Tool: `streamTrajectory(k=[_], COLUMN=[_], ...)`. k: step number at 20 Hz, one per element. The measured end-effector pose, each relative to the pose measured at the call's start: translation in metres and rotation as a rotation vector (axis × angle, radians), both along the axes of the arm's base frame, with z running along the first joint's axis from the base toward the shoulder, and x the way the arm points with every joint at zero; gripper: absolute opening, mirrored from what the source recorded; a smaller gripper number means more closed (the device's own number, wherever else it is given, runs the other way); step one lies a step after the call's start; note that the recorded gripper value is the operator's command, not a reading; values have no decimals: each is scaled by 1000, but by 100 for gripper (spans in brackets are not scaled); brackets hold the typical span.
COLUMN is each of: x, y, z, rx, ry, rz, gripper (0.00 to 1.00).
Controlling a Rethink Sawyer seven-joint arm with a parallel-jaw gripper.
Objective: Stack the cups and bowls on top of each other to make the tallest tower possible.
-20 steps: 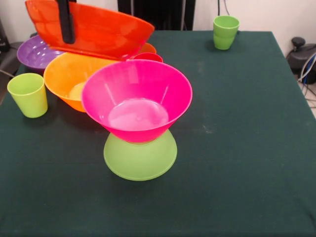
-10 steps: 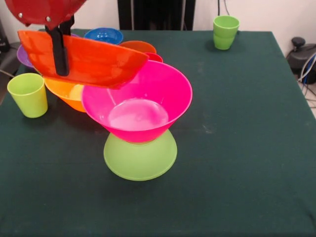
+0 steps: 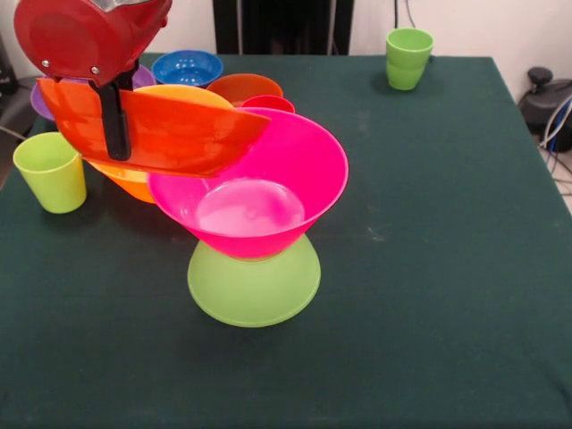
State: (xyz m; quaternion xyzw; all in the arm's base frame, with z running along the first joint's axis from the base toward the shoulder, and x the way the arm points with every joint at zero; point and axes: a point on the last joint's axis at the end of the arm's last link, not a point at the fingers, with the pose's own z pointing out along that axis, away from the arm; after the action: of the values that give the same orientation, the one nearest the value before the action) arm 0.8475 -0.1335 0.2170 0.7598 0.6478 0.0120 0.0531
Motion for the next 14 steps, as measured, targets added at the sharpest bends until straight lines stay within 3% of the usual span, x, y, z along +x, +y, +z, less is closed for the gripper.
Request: streamTrajectory(k=[7, 14], x=[-1, 2], y=[6, 28], z=[0, -6], rx=[4, 13], ry=[13, 19], rz=[6, 27], gripper=[0, 0])
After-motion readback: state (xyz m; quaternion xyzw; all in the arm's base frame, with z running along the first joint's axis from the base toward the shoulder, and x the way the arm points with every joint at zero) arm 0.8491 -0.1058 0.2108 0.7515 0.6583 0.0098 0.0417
